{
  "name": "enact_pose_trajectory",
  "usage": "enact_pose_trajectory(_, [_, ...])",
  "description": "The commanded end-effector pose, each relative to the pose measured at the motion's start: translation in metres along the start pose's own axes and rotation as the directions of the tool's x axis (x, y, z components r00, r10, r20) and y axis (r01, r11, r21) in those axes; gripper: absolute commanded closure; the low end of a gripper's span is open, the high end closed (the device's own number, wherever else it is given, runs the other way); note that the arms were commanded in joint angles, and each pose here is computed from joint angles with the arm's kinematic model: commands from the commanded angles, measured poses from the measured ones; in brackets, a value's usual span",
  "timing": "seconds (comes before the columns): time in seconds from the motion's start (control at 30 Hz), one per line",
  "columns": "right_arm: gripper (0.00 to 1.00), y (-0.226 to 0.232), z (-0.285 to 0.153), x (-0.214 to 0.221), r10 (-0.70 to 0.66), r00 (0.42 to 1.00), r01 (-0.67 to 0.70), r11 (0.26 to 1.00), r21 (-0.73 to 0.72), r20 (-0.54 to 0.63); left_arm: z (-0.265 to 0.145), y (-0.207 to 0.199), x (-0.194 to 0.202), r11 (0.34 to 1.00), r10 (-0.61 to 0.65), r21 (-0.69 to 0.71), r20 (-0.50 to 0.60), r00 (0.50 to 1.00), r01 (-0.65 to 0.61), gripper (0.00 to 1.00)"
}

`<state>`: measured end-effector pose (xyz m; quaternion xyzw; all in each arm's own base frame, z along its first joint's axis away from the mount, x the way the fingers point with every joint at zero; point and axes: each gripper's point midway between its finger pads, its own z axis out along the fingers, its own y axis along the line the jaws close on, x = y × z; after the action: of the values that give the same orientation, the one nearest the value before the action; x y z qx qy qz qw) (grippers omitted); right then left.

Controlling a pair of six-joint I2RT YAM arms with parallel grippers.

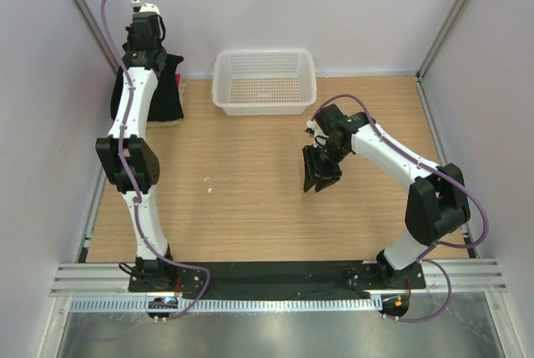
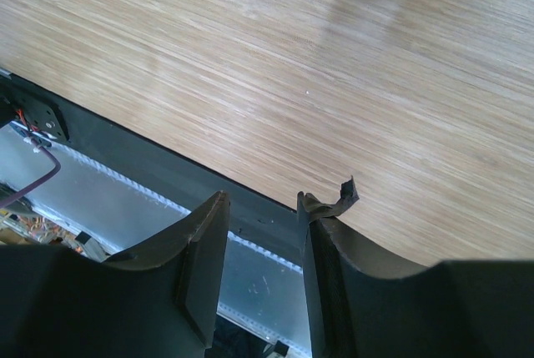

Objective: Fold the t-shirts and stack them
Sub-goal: Neatly place the folded tshirt to the corner

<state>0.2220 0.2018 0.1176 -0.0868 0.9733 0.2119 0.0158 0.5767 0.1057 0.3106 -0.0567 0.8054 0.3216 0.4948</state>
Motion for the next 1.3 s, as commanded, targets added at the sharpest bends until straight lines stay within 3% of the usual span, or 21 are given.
enact_pose_trajectory(0.0, [0.55, 0.003, -0.005, -0.003, -0.024, 0.999, 0.024, 1.0, -0.016, 0.024, -0.011, 0.027, -0.035, 0.996, -0.061, -0.054, 0.107, 0.992, 0.067, 1.0])
enact_pose_trajectory(0.4, [0.55, -0.007, 0.001, 0.002, -0.014, 1.0, 0.014, 1.0, 0.02, -0.007, 0.029, -0.008, -0.021, 0.999, -0.024, -0.043, 0.098, 0.995, 0.028, 1.0])
enact_pose_trajectory(0.67, [0.55, -0.017, 0.012, 0.007, 0.011, 0.999, -0.009, 0.999, 0.04, -0.051, 0.074, -0.004, -0.006, 0.995, -0.06, -0.072, 0.103, 0.993, 0.068, 1.0])
enact_pose_trajectory(0.93, [0.55, -0.024, 0.022, 0.009, 0.036, 0.995, -0.032, 0.998, 0.05, -0.089, 0.125, -0.036, 0.022, 0.995, -0.086, -0.032, 0.12, 0.989, 0.09, 1.0])
enact_pose_trajectory(1.27, [0.55, -0.026, 0.029, 0.008, 0.053, 0.991, -0.046, 0.997, 0.056, -0.123, 0.151, -0.032, 0.038, 0.982, -0.145, -0.103, 0.146, 0.979, 0.161, 1.0])
